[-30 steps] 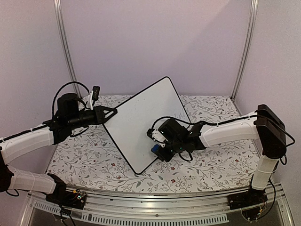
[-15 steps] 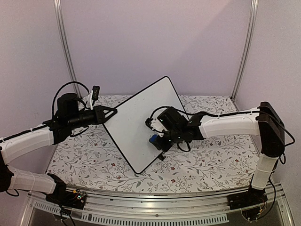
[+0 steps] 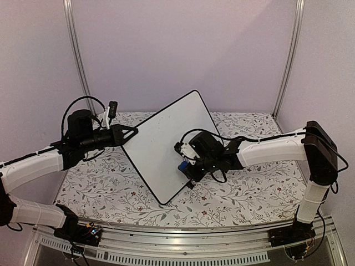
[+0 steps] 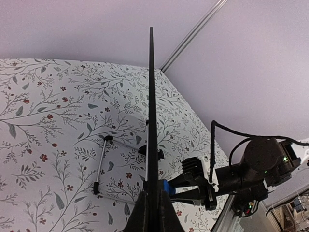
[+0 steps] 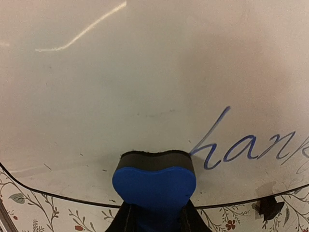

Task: Erase the whiteboard
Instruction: Erase the whiteboard on the whiteboard stand.

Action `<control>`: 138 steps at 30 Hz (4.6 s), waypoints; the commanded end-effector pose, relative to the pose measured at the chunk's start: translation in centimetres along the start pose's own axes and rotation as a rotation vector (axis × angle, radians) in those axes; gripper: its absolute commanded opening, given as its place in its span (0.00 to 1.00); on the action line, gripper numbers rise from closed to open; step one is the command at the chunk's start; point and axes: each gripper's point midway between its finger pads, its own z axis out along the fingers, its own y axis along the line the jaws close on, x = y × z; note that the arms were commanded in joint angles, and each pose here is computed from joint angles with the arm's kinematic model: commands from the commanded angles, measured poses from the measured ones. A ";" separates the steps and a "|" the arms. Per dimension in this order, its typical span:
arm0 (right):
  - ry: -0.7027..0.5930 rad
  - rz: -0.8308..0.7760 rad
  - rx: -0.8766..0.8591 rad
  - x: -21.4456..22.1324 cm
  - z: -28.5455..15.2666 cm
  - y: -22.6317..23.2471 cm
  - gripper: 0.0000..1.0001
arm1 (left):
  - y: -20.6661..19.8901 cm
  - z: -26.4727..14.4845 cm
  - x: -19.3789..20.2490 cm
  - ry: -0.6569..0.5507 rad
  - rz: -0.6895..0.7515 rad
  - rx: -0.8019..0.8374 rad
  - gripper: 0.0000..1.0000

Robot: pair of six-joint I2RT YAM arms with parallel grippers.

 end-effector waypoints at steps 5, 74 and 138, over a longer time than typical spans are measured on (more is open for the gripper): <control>0.086 0.064 0.014 4.8 0.9 -0.6 0.00 | -3.2 -0.1 -0.8 -0.005 0.047 0.129 0.00; -0.011 0.048 0.061 -0.5 0.7 -3.2 0.00 | -3.5 -0.1 -0.7 -0.004 0.053 0.134 0.00; 0.029 0.087 0.053 2.2 1.3 -4.6 0.00 | -3.7 -0.1 -0.7 -0.002 0.054 0.141 0.00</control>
